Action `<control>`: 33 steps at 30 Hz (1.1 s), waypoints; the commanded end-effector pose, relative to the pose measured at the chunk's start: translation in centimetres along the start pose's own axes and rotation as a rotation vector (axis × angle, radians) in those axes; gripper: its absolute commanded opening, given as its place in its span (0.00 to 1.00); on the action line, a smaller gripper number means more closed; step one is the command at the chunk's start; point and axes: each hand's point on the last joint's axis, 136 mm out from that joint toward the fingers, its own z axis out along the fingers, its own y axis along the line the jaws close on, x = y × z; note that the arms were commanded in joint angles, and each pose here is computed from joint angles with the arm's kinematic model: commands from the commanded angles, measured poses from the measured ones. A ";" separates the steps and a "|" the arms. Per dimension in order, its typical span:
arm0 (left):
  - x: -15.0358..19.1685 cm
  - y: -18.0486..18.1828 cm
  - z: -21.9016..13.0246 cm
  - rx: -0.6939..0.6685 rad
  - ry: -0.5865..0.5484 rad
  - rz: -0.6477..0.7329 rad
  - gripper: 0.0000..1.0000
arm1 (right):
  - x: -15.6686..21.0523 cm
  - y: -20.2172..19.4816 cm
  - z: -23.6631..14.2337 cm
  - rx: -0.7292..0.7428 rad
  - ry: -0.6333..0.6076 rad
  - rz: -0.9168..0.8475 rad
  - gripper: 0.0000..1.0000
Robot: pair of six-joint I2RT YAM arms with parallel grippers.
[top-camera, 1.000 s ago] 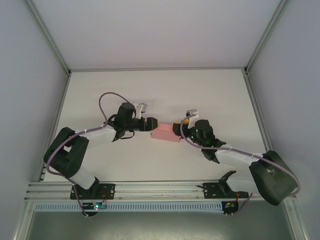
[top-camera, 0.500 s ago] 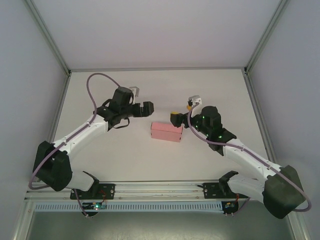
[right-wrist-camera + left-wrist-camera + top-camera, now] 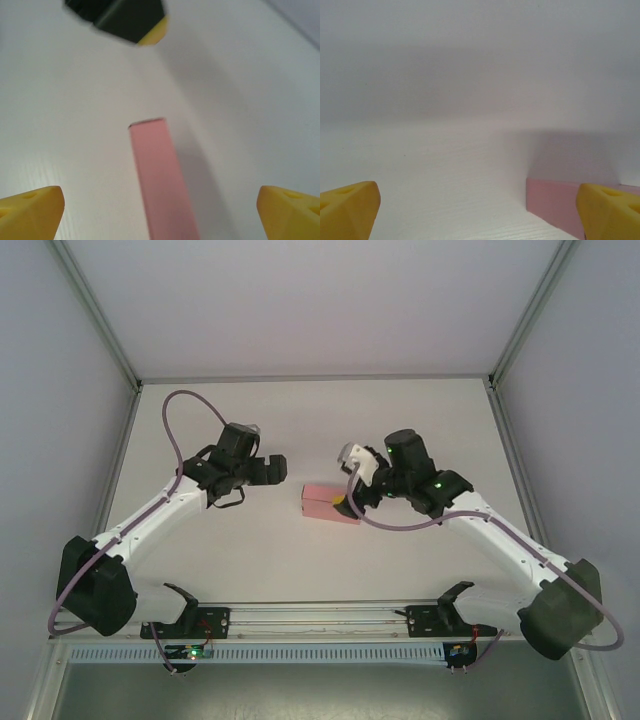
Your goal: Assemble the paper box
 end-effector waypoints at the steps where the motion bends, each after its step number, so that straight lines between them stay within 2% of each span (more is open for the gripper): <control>1: 0.1 1.4 -0.6 -0.053 -0.013 0.011 1.00 | 1.3 1.6 0.0 -0.090 0.070 -0.177 0.98; 7: 0.5 2.0 -0.4 -0.071 -0.015 0.008 1.00 | 2.1 1.4 1.2 -0.125 0.126 -0.284 0.98; 23: 0.9 2.3 -0.1 -0.084 -0.005 0.021 1.00 | 7.0 -0.8 7.1 -0.190 0.499 -0.209 0.98; 33: 1.5 2.8 0.0 -0.094 0.002 0.018 1.00 | 9.2 -0.3 9.5 -0.268 0.571 -0.172 0.98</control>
